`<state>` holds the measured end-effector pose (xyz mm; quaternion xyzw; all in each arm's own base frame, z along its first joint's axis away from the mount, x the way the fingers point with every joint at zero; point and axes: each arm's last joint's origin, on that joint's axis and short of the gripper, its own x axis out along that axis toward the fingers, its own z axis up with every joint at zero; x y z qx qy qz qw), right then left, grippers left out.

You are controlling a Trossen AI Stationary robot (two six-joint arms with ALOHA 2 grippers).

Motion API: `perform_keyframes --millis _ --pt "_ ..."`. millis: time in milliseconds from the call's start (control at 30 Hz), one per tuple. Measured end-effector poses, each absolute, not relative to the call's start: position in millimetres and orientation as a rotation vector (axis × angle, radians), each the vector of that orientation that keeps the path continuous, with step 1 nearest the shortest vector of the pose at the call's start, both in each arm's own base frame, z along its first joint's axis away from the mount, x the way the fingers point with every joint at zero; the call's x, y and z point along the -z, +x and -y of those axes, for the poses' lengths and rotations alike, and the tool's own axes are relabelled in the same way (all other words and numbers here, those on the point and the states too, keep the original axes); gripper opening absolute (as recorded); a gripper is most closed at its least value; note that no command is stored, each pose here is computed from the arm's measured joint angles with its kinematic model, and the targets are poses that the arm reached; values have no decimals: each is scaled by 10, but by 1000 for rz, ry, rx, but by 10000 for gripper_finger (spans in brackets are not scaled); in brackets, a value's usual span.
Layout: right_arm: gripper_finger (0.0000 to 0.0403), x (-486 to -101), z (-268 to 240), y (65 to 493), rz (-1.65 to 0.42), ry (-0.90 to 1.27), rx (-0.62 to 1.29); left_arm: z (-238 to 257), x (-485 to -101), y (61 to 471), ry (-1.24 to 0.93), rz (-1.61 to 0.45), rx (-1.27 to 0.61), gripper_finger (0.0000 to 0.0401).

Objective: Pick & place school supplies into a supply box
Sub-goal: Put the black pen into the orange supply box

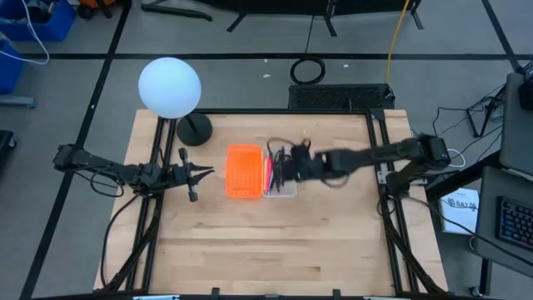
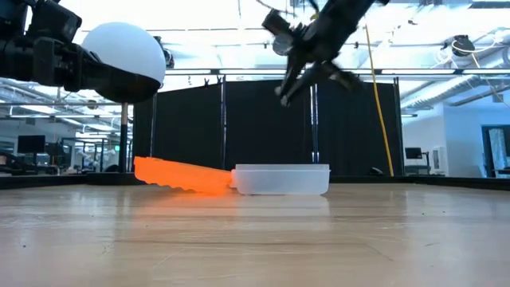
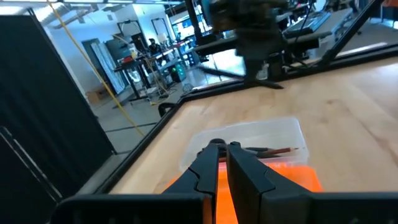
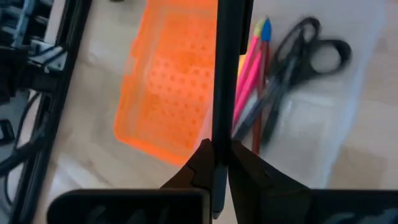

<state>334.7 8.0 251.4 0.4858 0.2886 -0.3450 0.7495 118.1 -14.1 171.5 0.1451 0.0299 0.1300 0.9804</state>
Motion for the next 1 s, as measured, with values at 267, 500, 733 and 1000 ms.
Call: perform_keyframes --millis 267,500,733,1000 --pt "17 -2137 556 3490 -812 1177 709 125 -1712 1176 342 -79 -316 37" --pt "17 -1762 635 3553 -959 1239 748 125 -1711 1176 348 -81 -317 37" --pt "17 -1475 677 3588 -1029 1240 821 124 -1699 1176 324 -88 -316 37" --pt "55 -1425 670 3622 -1018 1260 830 127 -1685 1176 307 -98 -305 37"
